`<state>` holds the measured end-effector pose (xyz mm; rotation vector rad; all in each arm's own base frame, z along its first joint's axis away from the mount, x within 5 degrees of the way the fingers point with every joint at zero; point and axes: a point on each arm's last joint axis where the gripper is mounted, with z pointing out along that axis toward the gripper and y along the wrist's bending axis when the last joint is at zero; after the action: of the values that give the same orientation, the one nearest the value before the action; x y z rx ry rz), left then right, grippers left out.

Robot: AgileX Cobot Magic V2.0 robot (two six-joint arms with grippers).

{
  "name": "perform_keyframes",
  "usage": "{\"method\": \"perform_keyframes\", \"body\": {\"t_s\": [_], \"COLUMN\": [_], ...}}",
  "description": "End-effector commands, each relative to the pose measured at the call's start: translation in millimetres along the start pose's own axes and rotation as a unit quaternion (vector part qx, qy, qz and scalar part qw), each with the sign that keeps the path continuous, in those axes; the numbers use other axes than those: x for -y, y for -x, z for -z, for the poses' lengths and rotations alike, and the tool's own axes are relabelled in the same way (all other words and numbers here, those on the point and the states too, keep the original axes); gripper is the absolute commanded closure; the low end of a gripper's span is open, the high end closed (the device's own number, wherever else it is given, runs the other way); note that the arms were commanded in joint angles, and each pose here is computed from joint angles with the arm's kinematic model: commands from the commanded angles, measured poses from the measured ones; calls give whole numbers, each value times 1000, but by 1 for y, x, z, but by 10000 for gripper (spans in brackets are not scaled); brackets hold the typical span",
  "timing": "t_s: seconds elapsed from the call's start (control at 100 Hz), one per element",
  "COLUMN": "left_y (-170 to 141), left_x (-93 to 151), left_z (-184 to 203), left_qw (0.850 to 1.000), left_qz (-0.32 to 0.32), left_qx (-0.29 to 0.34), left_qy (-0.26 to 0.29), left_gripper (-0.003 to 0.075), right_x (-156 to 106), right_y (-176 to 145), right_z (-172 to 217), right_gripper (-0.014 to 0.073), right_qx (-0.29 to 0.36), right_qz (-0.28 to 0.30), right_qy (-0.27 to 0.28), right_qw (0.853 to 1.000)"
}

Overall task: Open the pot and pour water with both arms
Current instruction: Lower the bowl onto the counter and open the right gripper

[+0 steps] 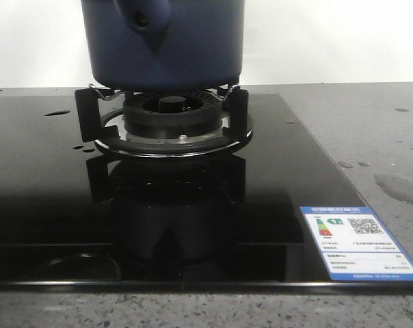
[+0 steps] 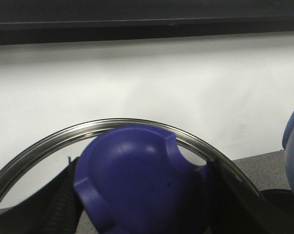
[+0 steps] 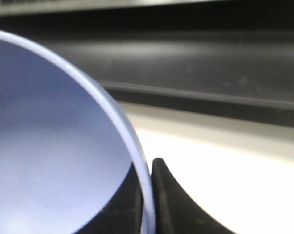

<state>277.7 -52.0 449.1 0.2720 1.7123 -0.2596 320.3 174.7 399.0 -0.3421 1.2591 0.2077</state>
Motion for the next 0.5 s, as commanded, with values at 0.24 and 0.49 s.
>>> {"method": "perform_keyframes", "body": {"t_s": [0.24,0.49], "left_y": [37,38], "left_x": [40,64], "left_z": [19,20], "left_qw": [994,990], "left_qz": [4,7], "left_qx": [91,98], "left_qy": [-56,-98], "left_gripper": [393,393], "right_x": [102,179], "right_y": [77,18], "right_z": [48,108], "right_gripper": [650,650], "right_qx": [-178,-478], "right_qz": [-89,-195], "right_qy": [-7,-70], "right_qw": [980,854]}}
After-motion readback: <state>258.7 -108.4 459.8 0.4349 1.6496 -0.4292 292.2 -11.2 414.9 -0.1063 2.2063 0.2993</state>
